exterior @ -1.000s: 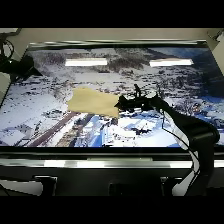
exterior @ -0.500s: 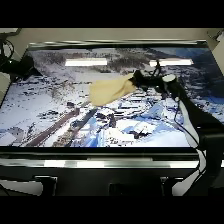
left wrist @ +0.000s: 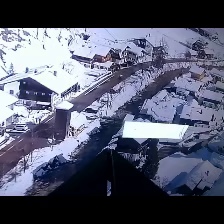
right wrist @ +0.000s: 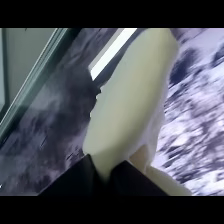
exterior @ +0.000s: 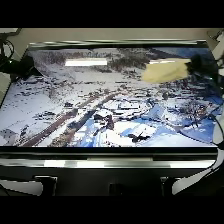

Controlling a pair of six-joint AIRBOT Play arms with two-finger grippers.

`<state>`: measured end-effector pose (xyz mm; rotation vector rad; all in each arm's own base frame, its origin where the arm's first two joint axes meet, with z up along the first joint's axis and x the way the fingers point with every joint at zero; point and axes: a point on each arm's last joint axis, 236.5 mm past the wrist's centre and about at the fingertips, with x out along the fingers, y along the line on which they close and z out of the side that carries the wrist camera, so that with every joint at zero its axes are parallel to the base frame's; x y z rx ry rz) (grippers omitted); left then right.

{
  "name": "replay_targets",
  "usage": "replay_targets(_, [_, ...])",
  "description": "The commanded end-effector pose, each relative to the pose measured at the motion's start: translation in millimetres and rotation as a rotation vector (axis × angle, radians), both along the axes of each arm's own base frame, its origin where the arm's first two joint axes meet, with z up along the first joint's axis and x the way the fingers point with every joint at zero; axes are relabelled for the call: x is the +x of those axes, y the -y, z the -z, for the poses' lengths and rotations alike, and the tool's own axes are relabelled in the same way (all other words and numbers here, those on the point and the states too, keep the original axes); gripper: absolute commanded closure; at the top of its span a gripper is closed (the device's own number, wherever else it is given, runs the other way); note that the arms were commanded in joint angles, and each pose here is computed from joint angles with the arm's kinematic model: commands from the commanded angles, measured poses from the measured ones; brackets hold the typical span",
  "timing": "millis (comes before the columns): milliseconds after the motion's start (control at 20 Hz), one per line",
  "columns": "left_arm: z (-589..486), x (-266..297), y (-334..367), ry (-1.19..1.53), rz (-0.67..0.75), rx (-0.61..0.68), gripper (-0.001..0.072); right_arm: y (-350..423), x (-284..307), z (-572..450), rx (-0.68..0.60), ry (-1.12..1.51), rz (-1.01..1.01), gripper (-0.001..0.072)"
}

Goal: Fold the clothes and pants, and hang the long-sleeved shirts on hangers.

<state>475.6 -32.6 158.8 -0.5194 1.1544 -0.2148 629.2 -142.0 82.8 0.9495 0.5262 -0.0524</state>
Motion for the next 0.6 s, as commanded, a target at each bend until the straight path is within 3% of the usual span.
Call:
replay_targets(0, [-0.6,-0.2,3.5,0.0,0.003,-0.005,0.069,126.5,-44.5,7.2,-0.057,-0.05,0.208,0.0688])
replay_targets(200, [-0.6,-1.0,12.6,-0.012,0.0,-0.015,0.069,205.9,-128.1,44.7,0.009,-0.269,0.357,0.0689])
replay_targets(400, [-0.6,-1.9,21.0,-0.012,0.018,-0.015,0.069,250.2,-257.9,80.4,-0.197,-0.779,0.504,0.069])
replay_targets(550, [-0.5,-2.4,26.1,-0.013,0.029,-0.016,0.069,251.7,-297.9,71.5,-0.21,-0.911,0.574,0.069])
